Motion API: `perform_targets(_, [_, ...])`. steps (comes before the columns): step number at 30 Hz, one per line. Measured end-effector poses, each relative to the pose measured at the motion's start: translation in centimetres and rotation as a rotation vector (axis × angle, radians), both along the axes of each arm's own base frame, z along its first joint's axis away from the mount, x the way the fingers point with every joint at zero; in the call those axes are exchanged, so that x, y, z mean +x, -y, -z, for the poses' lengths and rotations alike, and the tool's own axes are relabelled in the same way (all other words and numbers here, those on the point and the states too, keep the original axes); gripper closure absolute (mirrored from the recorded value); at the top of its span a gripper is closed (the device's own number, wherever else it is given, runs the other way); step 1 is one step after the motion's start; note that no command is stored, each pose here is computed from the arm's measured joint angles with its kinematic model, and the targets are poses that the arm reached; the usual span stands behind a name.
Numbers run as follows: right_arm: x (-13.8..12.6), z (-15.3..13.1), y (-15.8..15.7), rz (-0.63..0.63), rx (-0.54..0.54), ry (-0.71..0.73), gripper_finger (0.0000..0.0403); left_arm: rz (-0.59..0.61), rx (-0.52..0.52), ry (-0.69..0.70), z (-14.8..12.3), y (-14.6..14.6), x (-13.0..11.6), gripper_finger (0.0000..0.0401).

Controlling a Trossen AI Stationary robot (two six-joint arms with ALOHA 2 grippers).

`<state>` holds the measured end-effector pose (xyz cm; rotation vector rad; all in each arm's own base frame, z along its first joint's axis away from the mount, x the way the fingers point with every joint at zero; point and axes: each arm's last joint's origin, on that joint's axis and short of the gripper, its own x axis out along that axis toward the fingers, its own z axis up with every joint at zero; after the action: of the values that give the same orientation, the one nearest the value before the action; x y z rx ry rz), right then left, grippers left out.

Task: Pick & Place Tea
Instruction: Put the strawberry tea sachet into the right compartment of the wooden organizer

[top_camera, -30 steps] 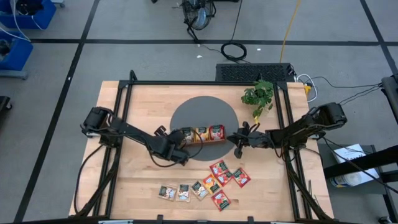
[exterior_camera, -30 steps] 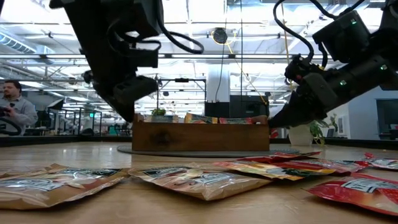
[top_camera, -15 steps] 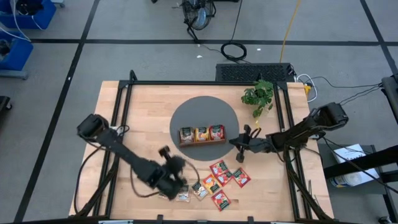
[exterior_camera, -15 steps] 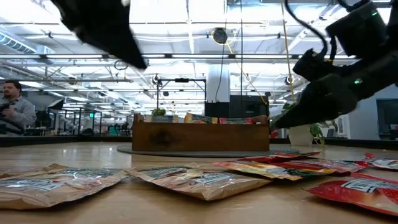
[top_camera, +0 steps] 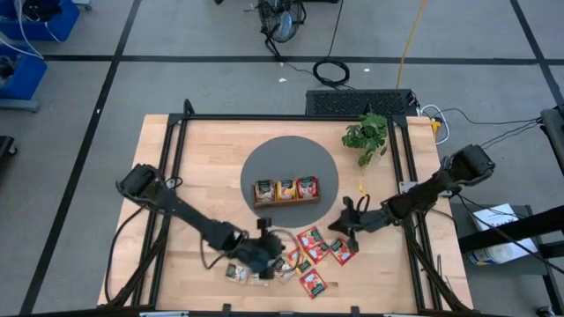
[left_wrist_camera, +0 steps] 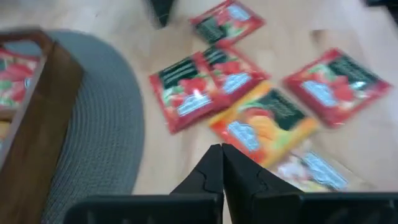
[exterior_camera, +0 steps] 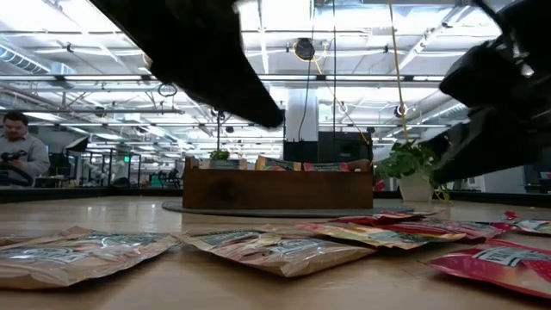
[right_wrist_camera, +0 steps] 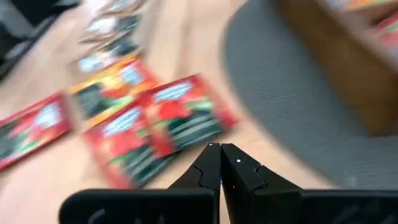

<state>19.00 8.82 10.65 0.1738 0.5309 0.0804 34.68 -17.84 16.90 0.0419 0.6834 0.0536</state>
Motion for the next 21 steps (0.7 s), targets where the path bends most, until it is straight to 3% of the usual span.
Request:
perform_targets(4, [-0.3,0.2,-0.7,-0.034,0.045,-0.021,0.0403,-0.015,-0.070,0.061,1.0,-2.2,2.5,0.0397])
perform_targets(8, [-0.4,0.2,-1.2,-0.052,0.025,0.009,0.0385,-0.008,0.000,0.036,3.5,-3.5,4.5,0.0388])
perform_targets(12, [-0.4,0.0,-1.7,-0.076,0.039,0.038,0.0337,0.072,0.074,-0.036,4.7,-3.0,5.9,0.0397])
perform_targets(17, [-0.3,-0.4,-1.9,-0.082,0.070,0.074,0.0270,0.075,0.106,-0.109,4.2,-2.5,6.9,0.0388])
perform_targets(21, [-0.2,-0.4,-1.8,-0.053,0.189,0.044,0.0231,0.068,0.124,-0.144,4.8,-2.0,6.6,0.0395])
